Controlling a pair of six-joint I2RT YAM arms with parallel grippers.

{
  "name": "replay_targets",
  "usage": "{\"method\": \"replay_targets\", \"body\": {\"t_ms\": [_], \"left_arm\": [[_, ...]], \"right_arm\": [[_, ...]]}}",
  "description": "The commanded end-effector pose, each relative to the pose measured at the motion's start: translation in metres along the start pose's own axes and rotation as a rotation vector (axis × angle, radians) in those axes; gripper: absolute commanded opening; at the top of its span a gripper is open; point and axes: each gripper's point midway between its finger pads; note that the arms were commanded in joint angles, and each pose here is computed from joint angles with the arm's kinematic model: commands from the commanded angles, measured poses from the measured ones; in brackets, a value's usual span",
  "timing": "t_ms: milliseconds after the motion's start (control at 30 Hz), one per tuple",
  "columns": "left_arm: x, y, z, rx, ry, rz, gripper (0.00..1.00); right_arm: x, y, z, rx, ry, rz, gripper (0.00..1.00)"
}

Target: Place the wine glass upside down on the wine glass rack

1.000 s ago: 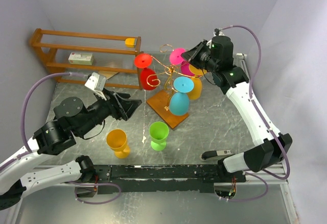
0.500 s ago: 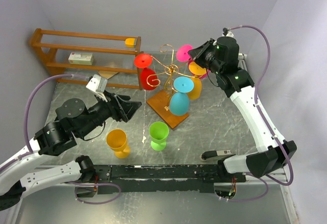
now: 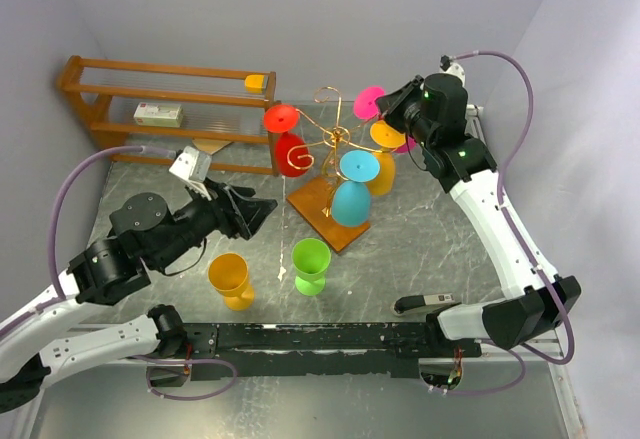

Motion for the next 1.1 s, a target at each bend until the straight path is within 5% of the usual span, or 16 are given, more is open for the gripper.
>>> {"method": "replay_targets", "body": {"t_ms": [0, 733, 1067], "left_arm": [[-0.005, 0.002, 0.001, -0.029, 0.003, -0.011, 0.75], [-0.004, 0.007, 0.004, -0.044, 0.004, -0.034, 0.75], [0.000, 0.013, 0.007, -0.064, -0.005, -0.048, 0.77]], "right_arm": [[-0.003, 0.008, -0.022, 0.041, -0.095, -0.039, 0.00], [-0.035, 0.019, -0.004, -0.003, 0.053, -0.179, 0.00], [-0.039, 0.000, 0.003, 0.054, 0.080, -0.111, 0.16]]}}
Point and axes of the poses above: each gripper's point midway between its finger pads, its own x axis back along the fingers, its own y axis along the line the jaws close on, z = x × y, and after that the axes turned 11 degrees about -x, right-handed
